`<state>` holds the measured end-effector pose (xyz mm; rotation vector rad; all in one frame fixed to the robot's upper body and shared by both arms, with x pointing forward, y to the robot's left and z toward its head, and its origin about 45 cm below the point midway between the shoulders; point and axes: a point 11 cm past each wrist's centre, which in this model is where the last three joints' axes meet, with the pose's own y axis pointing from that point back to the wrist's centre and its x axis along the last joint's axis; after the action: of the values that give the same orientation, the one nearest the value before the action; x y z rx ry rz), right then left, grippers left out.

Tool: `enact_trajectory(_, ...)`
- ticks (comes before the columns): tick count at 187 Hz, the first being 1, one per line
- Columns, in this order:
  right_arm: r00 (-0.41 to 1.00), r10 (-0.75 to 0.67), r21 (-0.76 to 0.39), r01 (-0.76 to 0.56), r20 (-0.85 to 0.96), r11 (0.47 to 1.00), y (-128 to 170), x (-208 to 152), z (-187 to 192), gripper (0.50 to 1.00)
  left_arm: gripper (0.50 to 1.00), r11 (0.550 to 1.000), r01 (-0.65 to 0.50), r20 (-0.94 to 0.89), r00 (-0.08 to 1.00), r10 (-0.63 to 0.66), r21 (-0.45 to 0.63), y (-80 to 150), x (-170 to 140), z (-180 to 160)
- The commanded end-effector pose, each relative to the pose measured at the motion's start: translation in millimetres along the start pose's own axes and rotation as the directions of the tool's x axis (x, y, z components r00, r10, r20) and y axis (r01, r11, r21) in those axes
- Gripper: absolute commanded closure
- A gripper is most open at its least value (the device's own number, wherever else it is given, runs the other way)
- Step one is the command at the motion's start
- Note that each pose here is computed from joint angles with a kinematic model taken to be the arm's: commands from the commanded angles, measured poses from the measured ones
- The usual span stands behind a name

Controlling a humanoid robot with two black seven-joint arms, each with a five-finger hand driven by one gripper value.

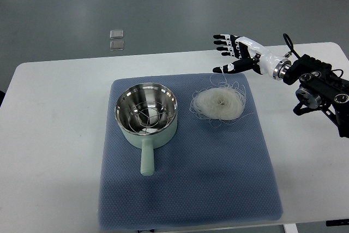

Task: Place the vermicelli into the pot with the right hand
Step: 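Lower the right hand onto the vermicelli bundle and close fingers around it, then lift the grasped vermicelli up off the mat with the right hand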

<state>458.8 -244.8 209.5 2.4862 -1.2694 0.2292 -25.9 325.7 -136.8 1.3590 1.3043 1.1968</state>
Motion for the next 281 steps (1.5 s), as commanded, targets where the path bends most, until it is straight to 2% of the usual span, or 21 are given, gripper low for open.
enact_trajectory(1,0.977,-0.111,-0.037,0.106,-0.180,0.994,2,-4,-11,0.572,0.500,1.000,0.000,0.000,1.000,0.000,0.000,0,0,0)
enact_trajectory(59,0.812,-0.317,-0.164,0.272,-0.490,0.948,-10,-28,-27,0.572,0.500,1.000,-0.003,-0.002,1.000,0.003,0.000,0,1,0)
enact_trajectory(135,0.627,-0.461,-0.276,0.374,-0.628,0.885,-12,-58,-12,0.574,0.500,1.000,-0.001,0.000,1.000,0.001,0.000,0,0,0)
enact_trajectory(172,0.571,-0.495,-0.334,0.370,-0.655,0.867,-10,-62,4,0.574,0.500,1.000,-0.001,0.000,1.000,0.001,0.000,0,0,0)
enact_trajectory(195,0.539,-0.498,-0.368,0.337,-0.679,0.867,-10,-55,11,0.593,0.500,1.000,-0.001,0.000,1.000,0.001,0.000,0,0,0)
enact_trajectory(213,0.520,-0.499,-0.384,0.319,-0.694,0.867,-10,-50,13,0.648,0.500,1.000,-0.002,0.001,1.000,0.002,0.000,0,1,0)
enact_trajectory(224,0.519,-0.500,-0.386,0.319,-0.693,0.866,-10,-50,14,0.724,0.500,1.000,-0.002,0.001,1.000,0.002,0.000,0,1,0)
enact_trajectory(226,0.519,-0.500,-0.386,0.319,-0.693,0.866,-10,-50,14,0.779,0.500,1.000,-0.002,0.001,1.000,0.002,0.000,0,1,0)
enact_trajectory(228,0.519,-0.500,-0.386,0.319,-0.693,0.866,-10,-50,14,0.779,0.500,1.000,-0.002,0.001,1.000,0.002,0.000,0,1,0)
enact_trajectory(229,0.517,-0.501,-0.386,0.319,-0.694,0.865,-10,-50,14,0.811,0.500,1.000,-0.002,0.001,1.000,0.002,0.000,0,1,0)
enact_trajectory(230,0.517,-0.501,-0.386,0.319,-0.694,0.865,-10,-50,14,0.812,0.500,1.000,-0.002,0.001,1.000,0.002,0.000,0,1,0)
enact_trajectory(231,0.517,-0.501,-0.386,0.319,-0.694,0.865,-10,-50,14,0.850,0.500,1.000,-0.002,0.001,1.000,0.002,0.000,0,1,0)
enact_trajectory(232,0.517,-0.501,-0.386,0.319,-0.694,0.865,-10,-50,14,0.850,0.500,1.000,-0.002,0.001,1.000,0.002,0.000,0,1,0)
enact_trajectory(233,0.517,-0.501,-0.386,0.319,-0.694,0.865,-10,-50,14,0.887,0.500,1.000,-0.002,0.001,1.000,0.002,0.000,0,1,0)
enact_trajectory(234,0.517,-0.501,-0.386,0.319,-0.694,0.865,-10,-50,14,0.887,0.500,1.000,-0.002,0.001,1.000,0.002,0.000,0,1,0)
enact_trajectory(235,0.517,-0.501,-0.386,0.319,-0.694,0.865,-10,-50,14,0.930,0.500,1.000,-0.002,0.001,1.000,0.002,0.000,0,1,0)
enact_trajectory(236,0.517,-0.501,-0.386,0.319,-0.694,0.865,-10,-50,14,0.930,0.500,1.000,-0.002,0.001,1.000,0.002,0.000,0,1,0)
enact_trajectory(237,0.517,-0.501,-0.386,0.319,-0.694,0.865,-10,-50,14,0.975,0.500,1.000,-0.002,0.001,1.000,0.002,0.000,0,1,0)
enact_trajectory(238,0.517,-0.501,-0.386,0.319,-0.694,0.865,-10,-50,14,0.975,0.500,1.000,-0.002,0.001,1.000,0.002,0.000,0,1,0)
enact_trajectory(239,0.518,-0.500,-0.385,0.319,-0.694,0.866,-10,-50,13,1.000,0.500,1.000,-0.002,0.001,1.000,0.002,0.000,0,1,0)
enact_trajectory(281,0.515,-0.483,-0.370,0.311,-0.708,0.875,-12,-51,13,1.000,0.500,1.000,0.000,0.002,1.000,0.000,0.000,0,0,0)
